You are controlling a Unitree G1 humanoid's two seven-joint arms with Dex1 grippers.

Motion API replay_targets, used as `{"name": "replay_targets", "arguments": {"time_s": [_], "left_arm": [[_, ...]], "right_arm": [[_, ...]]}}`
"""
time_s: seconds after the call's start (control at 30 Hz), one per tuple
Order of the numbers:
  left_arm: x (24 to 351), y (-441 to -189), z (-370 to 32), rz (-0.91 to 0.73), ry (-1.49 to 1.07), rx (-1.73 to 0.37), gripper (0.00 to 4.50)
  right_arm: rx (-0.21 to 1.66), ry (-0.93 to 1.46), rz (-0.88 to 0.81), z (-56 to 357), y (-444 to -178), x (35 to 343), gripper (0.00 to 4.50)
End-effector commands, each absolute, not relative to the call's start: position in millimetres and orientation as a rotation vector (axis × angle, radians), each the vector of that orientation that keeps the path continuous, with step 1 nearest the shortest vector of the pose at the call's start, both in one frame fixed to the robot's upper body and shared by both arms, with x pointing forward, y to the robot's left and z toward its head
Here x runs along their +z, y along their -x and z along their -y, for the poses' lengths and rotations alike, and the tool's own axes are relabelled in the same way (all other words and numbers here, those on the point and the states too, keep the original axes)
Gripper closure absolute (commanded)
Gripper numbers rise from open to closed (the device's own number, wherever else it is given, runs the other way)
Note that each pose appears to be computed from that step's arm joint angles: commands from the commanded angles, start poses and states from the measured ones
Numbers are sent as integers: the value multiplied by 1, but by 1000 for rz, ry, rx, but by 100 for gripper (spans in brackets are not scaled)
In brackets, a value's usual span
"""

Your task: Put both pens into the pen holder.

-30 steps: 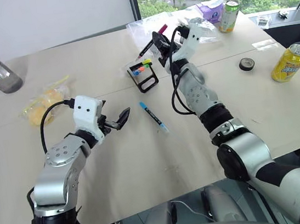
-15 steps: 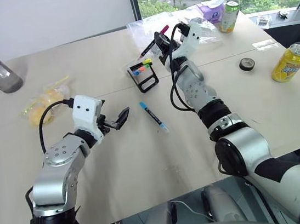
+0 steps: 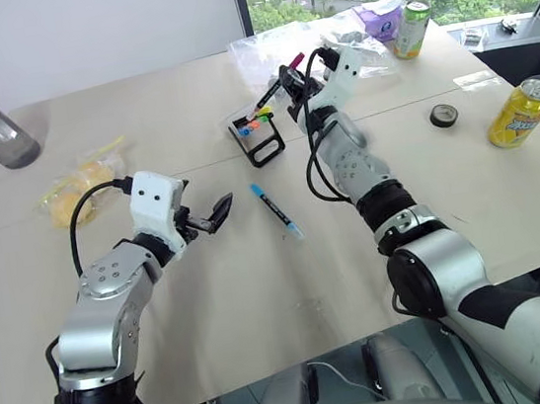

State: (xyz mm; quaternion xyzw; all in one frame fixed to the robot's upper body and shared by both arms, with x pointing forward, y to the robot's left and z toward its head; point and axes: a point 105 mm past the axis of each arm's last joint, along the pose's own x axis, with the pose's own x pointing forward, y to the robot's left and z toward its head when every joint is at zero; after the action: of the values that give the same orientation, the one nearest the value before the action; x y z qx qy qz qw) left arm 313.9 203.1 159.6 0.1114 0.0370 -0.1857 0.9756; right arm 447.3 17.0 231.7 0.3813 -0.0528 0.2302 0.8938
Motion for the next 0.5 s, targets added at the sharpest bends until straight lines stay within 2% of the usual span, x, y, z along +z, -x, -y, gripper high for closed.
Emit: {"name": "replay_targets", "arguments": {"time_s": [0.03,0.1,0.13,0.2,0.3,0.37,0.43,0.5], "left_arm": [[182,-311,-202,3,-260,-365,4],[182,-311,-203,2,-260,-366,4],[182,-311,-202,1,-260,-367,0],[182,-311,-202,1,-260,-368,0],[182,-311,-202,1,-260,-371,0],[182,-312,-202,2,-260,-372,0],[182,-312,-202,2,-259,-371,0],[182,-312,-202,2,-259,-371,0]], "right_arm": [[708,-928,45,-117,-396,257,444],[712,-933,39,-118,-396,256,444],[715,-934,38,-118,-395,256,365],[719,-935,36,-119,-395,256,311],[734,-934,33,-120,-394,256,188],[743,-929,36,-120,-393,256,83],[744,-926,40,-120,-393,256,2],[745,-925,44,-120,-393,257,2]]}}
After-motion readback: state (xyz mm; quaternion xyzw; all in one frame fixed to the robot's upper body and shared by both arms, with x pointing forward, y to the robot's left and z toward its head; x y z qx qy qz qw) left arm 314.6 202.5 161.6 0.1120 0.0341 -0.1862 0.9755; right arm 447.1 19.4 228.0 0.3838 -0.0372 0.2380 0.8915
